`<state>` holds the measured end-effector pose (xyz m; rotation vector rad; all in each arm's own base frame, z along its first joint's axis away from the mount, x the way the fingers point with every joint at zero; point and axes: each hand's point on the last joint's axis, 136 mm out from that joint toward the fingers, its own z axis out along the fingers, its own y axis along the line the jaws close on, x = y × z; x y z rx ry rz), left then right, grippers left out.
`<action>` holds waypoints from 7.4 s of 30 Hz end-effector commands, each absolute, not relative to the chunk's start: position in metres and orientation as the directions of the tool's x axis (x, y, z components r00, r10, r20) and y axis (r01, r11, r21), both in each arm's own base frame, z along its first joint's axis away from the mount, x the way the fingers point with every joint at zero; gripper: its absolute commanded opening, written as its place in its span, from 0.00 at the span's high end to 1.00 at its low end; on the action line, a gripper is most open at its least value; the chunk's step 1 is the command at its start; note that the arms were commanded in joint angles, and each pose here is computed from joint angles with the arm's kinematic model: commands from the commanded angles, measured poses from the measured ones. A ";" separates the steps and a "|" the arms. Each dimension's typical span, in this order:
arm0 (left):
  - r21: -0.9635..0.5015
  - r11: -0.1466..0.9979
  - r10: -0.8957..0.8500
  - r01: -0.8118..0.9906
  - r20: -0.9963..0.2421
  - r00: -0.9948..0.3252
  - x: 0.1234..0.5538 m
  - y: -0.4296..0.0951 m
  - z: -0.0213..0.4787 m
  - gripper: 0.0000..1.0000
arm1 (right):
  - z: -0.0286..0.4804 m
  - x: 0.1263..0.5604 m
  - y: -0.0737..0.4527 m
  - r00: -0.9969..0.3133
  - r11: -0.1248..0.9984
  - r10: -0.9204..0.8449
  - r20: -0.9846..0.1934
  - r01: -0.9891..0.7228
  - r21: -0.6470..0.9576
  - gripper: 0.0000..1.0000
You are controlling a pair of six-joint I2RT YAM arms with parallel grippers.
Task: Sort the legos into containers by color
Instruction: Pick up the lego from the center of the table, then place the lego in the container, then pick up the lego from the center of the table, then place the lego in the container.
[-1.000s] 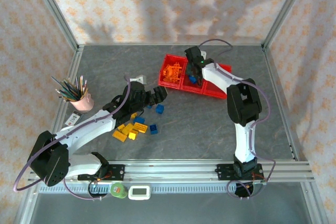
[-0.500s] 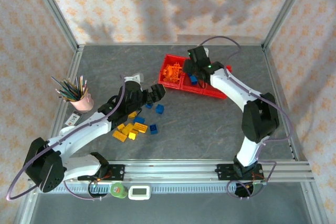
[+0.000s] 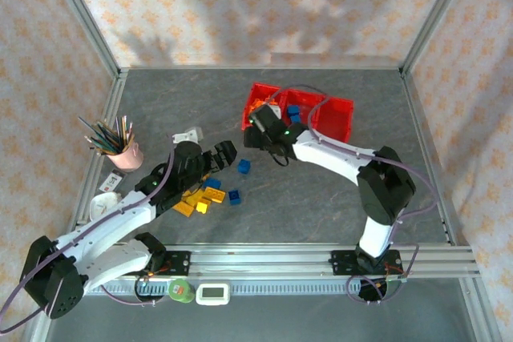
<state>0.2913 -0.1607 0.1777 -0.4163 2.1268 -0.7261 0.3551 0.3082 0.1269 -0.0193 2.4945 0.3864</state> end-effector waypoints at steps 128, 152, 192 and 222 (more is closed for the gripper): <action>-0.603 0.777 -0.597 -0.181 -0.616 -0.514 0.280 -0.103 0.172 0.01 | 0.063 0.353 0.401 -0.863 0.952 0.004 -0.506 -0.151 0.266 0.21; -0.610 0.770 -0.606 -0.187 -0.610 -0.511 0.281 -0.100 0.169 0.01 | 0.046 0.342 0.383 -0.848 0.989 -0.075 -0.525 -0.129 0.067 0.49; -0.706 0.708 -0.556 -0.011 -0.547 -0.627 0.300 -0.177 0.187 0.01 | 0.147 0.425 0.220 -0.742 0.983 0.172 -0.648 0.086 0.162 0.73; -0.671 0.741 -0.507 0.030 -0.588 -0.630 0.320 -0.200 0.195 0.01 | 0.142 0.478 0.170 -0.714 0.982 0.182 -0.676 0.166 0.089 0.46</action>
